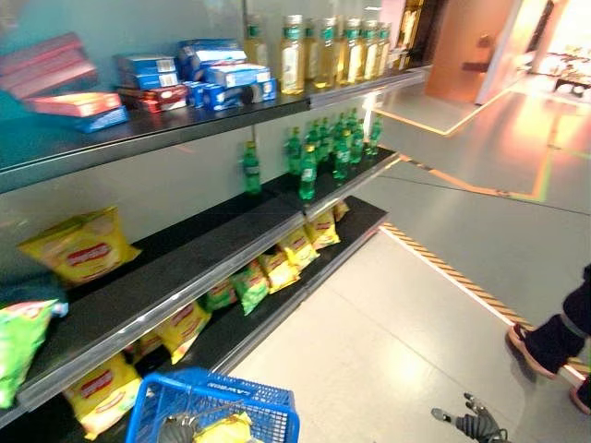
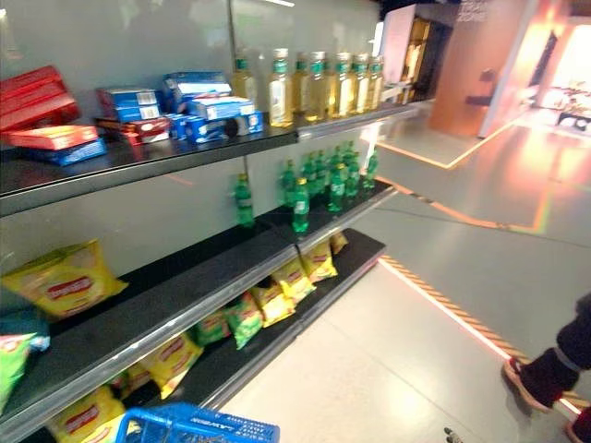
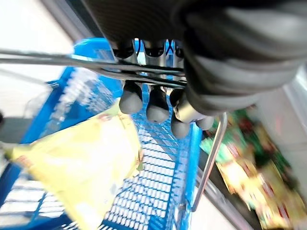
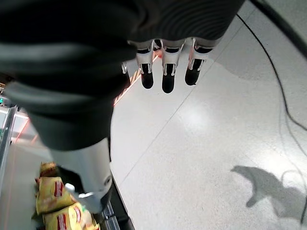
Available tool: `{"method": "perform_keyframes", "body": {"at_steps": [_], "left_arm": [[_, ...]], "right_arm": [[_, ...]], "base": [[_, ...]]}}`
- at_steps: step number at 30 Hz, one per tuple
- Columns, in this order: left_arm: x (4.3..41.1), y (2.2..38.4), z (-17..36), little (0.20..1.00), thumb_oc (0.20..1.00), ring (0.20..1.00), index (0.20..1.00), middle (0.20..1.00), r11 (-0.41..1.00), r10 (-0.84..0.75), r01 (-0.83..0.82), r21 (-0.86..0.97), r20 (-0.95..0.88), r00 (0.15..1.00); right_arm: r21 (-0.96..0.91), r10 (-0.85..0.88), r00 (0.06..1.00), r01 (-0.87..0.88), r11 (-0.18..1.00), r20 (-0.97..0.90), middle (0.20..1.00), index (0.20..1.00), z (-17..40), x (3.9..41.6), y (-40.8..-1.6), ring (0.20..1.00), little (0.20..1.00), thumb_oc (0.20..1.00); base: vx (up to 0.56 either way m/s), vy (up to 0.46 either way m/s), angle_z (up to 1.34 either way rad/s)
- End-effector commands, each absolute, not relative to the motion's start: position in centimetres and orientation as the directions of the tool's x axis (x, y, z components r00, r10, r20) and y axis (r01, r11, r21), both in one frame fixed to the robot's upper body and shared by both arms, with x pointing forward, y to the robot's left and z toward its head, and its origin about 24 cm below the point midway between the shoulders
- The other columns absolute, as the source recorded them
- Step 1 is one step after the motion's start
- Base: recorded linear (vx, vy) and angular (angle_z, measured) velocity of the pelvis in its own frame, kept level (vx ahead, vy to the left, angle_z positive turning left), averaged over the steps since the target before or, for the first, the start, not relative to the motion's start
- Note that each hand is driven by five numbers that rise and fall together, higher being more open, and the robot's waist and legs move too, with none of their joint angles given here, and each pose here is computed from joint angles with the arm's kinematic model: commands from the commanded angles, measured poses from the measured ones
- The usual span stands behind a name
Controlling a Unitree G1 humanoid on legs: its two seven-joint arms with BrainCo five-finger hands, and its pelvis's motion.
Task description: Pick up the snacks into the basket
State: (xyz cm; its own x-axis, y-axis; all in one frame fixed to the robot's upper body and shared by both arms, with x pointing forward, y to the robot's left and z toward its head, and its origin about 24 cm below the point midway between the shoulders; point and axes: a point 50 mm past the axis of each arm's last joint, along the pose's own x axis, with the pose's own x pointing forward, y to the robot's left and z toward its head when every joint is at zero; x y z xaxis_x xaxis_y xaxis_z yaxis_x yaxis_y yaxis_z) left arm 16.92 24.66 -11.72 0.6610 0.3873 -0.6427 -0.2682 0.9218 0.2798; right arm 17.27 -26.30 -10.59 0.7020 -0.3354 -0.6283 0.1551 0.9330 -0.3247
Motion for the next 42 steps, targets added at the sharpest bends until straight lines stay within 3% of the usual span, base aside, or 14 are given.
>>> {"method": "perform_keyframes", "body": {"at_steps": [1, 6, 15, 19, 23, 31, 42], "left_arm": [[17.8, 27.0, -10.1, 0.2, 0.2, 0.2, 0.2, 0.2, 0.888, 0.459, -0.339, 0.312, -0.555, 0.694], [16.5, 27.7, -10.5, 0.2, 0.2, 0.2, 0.2, 0.2, 0.863, 0.505, -0.38, 0.333, -0.564, 0.654], [15.4, 28.8, -10.5, 0.2, 0.2, 0.2, 0.2, 0.2, 0.828, 0.56, -0.438, 0.35, -0.551, 0.618], [15.8, 29.1, -10.1, 0.2, 0.2, 0.2, 0.2, 0.2, 0.834, 0.551, -0.412, 0.366, -0.538, 0.638], [18.6, 29.1, -8.0, 0.2, 0.2, 0.2, 0.2, 0.2, 0.862, 0.496, -0.355, 0.362, -0.457, 0.739], [21.3, 28.5, -6.7, 0.2, 0.2, 0.2, 0.2, 0.2, 0.879, 0.449, -0.311, 0.361, -0.407, 0.796], [20.1, 27.0, -7.9, 0.2, 0.2, 0.2, 0.2, 0.2, 0.899, 0.429, -0.319, 0.301, -0.449, 0.784]], "right_arm": [[-0.297, -0.304, 0.798, 0.165, 0.94, -0.52, 1.0, 1.0, -8.4, 19.6, -26.1, 1.0, 1.0, 1.0], [-0.312, -0.22, 0.866, 0.078, 0.947, -0.45, 1.0, 1.0, -6.8, 22.5, -24.3, 1.0, 1.0, 1.0], [-0.324, -0.113, 0.906, -0.027, 0.946, -0.408, 1.0, 1.0, -5.6, 24.8, -21.8, 1.0, 1.0, 1.0], [-0.303, -0.114, 0.892, -0.027, 0.953, -0.438, 1.0, 1.0, -6.4, 23.6, -21.8, 1.0, 1.0, 1.0], [-0.307, -0.129, 0.881, -0.019, 0.952, -0.455, 1.0, 1.0, -6.9, 22.6, -22.3, 1.0, 1.0, 1.0], [-0.255, -0.222, 0.829, 0.099, 0.962, -0.513, 1.0, 1.0, -8.4, 20.3, -23.8, 1.0, 1.0, 1.0], [-0.355, -0.242, 0.816, 0.048, 0.934, -0.526, 1.0, 1.0, -8.2, 19.0, -25.9, 1.0, 1.0, 1.0]], "base": [[0.15, 0.031, -0.93], [0.31, 0.015, -0.94], [0.4, 0.19, -0.89], [0.37, 0.174, -0.27], [0.35, 0.346, 0.35], [0.49, 0.054, 0.48], [0.46, -0.169, 0.8]]}}
